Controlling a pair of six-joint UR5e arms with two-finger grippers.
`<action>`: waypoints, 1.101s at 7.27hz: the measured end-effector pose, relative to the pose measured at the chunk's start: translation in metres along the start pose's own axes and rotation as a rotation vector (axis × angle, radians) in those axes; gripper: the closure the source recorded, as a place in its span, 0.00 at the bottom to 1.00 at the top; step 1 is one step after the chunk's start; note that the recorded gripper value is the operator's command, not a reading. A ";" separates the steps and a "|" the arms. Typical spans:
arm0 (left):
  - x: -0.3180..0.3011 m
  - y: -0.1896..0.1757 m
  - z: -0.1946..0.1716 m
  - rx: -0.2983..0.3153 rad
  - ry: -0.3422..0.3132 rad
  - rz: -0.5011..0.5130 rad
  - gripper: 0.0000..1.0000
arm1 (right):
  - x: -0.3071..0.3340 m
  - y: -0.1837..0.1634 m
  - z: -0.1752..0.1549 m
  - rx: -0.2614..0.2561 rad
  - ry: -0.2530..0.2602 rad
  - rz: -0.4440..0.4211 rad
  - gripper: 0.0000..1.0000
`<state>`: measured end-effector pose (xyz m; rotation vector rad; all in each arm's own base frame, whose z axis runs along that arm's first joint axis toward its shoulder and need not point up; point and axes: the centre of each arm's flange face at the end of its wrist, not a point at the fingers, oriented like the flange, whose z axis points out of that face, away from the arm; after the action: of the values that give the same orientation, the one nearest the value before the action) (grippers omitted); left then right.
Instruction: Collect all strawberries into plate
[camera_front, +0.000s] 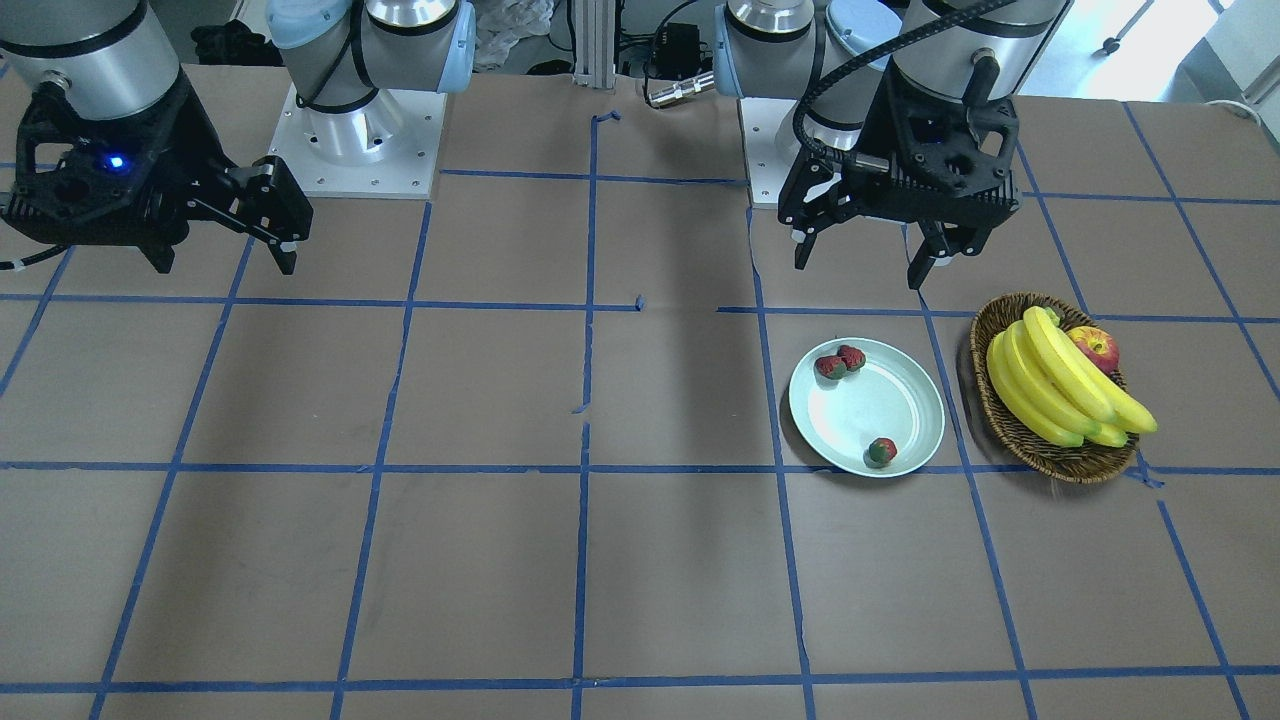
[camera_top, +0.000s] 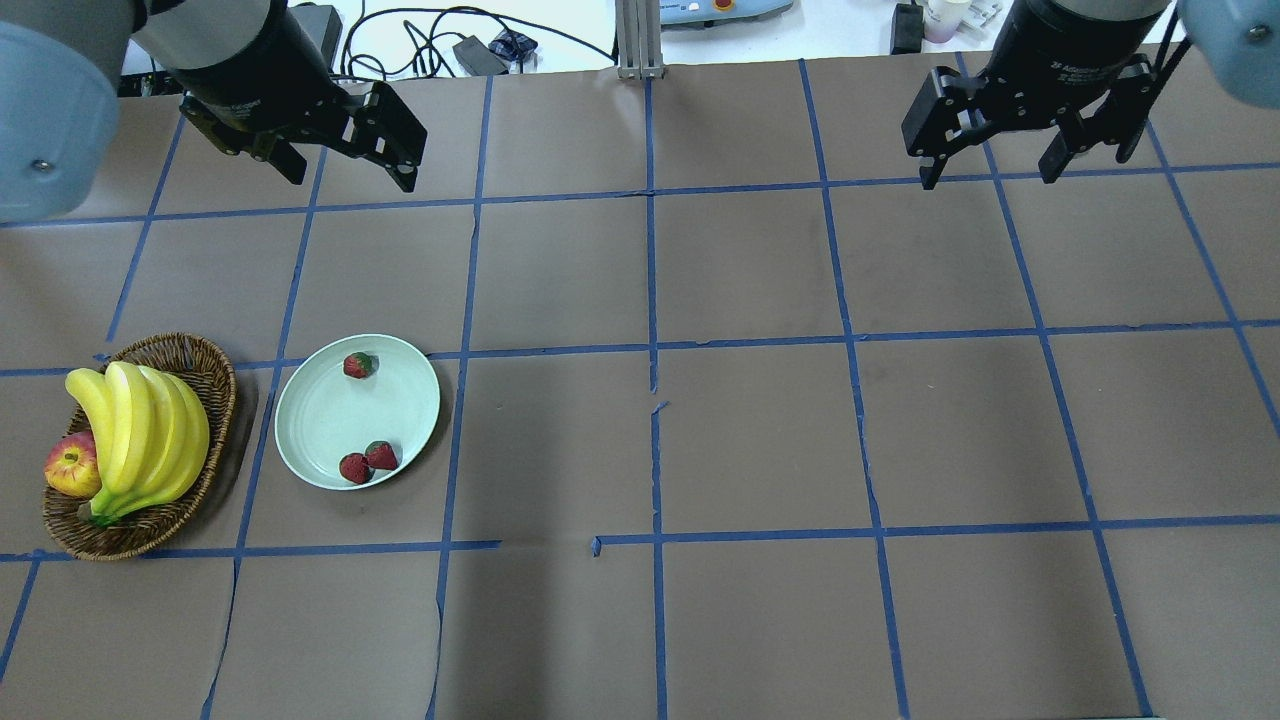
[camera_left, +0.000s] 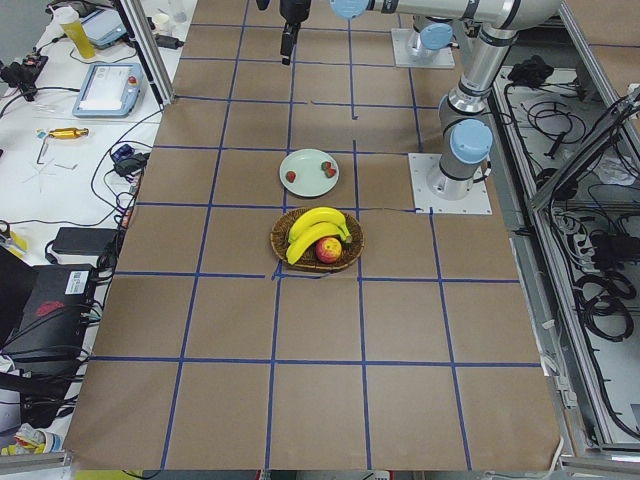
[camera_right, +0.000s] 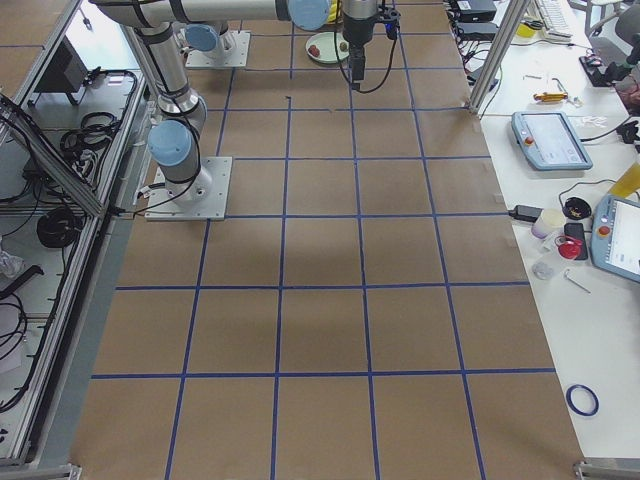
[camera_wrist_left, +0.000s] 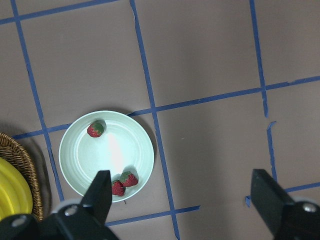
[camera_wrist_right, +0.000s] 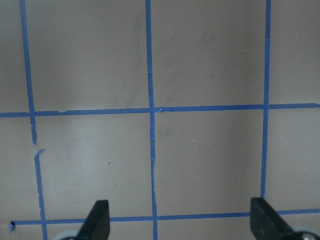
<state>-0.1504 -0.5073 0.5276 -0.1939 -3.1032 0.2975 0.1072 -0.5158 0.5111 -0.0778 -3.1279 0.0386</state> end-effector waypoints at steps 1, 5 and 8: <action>0.000 -0.001 -0.002 0.018 -0.004 -0.012 0.00 | -0.002 0.001 -0.002 -0.002 -0.010 0.031 0.00; 0.002 0.002 0.002 -0.007 -0.004 -0.025 0.00 | -0.040 0.019 -0.017 0.010 0.009 -0.052 0.00; 0.003 0.004 0.007 -0.035 0.007 -0.034 0.00 | -0.041 0.035 -0.029 -0.004 0.076 -0.073 0.00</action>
<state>-0.1527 -0.5039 0.5204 -0.1425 -3.1028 0.2409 0.1506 -0.4819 0.5390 0.0337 -3.0523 0.0277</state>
